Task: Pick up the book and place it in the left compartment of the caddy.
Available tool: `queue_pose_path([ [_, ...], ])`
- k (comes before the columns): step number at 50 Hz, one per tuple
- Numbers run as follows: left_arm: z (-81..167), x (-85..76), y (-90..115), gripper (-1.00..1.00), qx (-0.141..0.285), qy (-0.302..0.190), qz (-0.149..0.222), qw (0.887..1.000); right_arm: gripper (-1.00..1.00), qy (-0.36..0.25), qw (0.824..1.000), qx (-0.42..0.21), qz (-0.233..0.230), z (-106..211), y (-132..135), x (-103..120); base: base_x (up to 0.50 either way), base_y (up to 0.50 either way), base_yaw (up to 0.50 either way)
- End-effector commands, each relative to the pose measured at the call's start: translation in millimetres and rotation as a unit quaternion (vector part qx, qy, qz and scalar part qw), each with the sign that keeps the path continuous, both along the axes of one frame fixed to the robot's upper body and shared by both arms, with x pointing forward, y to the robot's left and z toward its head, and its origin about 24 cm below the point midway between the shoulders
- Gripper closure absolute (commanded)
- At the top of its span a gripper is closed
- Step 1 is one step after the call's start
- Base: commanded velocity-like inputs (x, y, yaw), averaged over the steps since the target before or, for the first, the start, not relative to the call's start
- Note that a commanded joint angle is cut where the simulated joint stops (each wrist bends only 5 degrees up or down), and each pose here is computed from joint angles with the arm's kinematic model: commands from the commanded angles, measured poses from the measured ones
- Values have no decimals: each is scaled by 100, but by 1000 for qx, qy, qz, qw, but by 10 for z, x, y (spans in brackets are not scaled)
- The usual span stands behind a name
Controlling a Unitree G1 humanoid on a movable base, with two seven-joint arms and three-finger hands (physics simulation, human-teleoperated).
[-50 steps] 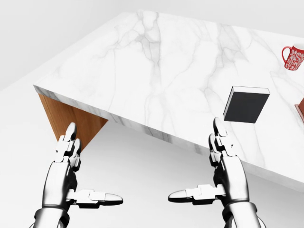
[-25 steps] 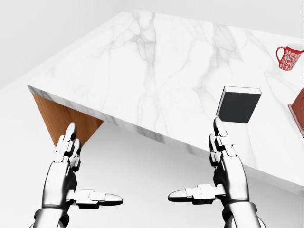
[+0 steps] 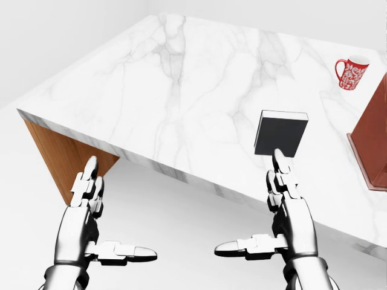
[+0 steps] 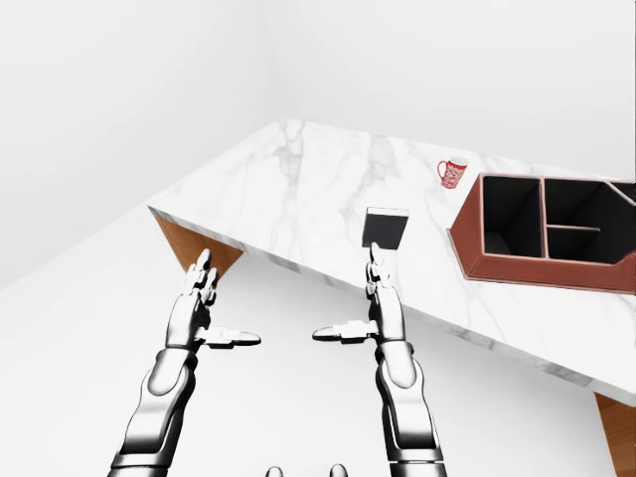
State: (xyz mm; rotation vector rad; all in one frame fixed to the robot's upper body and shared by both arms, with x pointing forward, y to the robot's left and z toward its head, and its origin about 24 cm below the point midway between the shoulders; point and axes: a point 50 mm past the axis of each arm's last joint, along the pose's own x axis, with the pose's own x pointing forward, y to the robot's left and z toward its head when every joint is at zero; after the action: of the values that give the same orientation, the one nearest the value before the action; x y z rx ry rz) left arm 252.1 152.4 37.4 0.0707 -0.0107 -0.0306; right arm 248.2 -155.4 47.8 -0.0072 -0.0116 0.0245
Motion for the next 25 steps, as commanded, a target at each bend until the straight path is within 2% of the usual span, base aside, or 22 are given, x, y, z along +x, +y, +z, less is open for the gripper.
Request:
queue_pose_path([
  [1,3,-1,-3,-100,1,0,0,1000,-100,-1,1000,1,-1,-4,-4,3,9,-17,0],
  [25,2,-2,-1,-100,0,0,-1,1000,-100,-1,1000,0,0,-1,-3,3,9,-17,0],
])
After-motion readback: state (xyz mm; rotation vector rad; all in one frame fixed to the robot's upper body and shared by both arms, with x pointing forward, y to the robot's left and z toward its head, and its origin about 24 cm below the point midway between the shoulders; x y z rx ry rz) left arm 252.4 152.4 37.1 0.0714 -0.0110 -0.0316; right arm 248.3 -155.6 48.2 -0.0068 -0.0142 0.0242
